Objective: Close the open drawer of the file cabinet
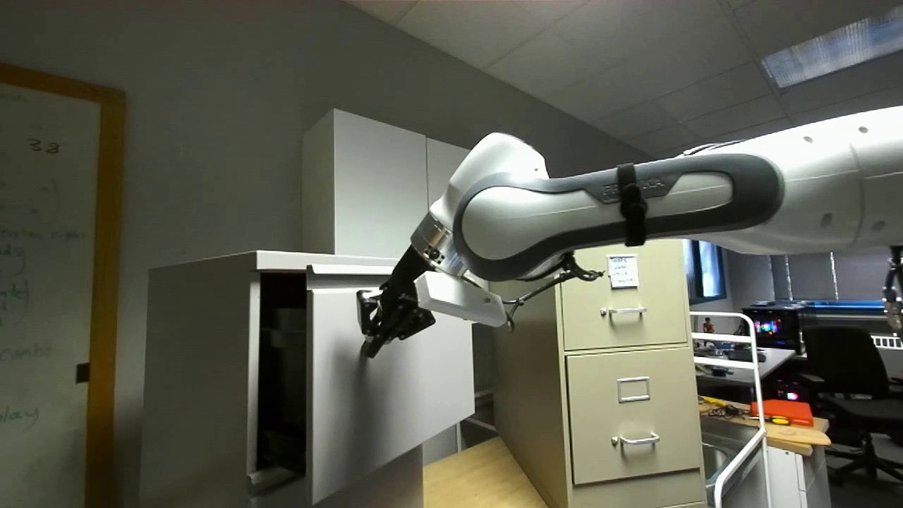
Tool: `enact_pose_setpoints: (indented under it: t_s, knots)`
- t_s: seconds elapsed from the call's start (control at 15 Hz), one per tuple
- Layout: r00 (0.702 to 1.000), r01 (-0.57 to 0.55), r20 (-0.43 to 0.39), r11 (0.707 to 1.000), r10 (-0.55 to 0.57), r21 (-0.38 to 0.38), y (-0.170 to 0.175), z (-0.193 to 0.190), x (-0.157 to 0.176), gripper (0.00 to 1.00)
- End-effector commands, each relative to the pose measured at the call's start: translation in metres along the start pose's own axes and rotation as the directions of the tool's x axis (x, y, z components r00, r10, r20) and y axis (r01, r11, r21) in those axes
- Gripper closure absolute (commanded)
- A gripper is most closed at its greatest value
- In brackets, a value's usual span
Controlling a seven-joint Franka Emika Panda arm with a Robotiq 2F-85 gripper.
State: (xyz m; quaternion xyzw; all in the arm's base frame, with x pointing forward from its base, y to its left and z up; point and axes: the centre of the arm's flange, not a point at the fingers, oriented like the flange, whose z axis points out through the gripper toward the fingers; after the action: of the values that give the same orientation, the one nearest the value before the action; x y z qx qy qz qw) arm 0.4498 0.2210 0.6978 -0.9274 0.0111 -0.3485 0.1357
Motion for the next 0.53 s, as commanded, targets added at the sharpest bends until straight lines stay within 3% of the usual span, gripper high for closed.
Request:
enact_pose_setpoints:
  t_s: [0.0, 0.47]
  knots:
    - [1.000, 0.019, -0.010, 0.999, -0.018, 0.042, -0.043, 0.044, 0.056, 0.95]
    - [0.998, 0.053, -0.035, 0.996, -0.051, 0.074, -0.070, 0.087, 0.115, 0.94]
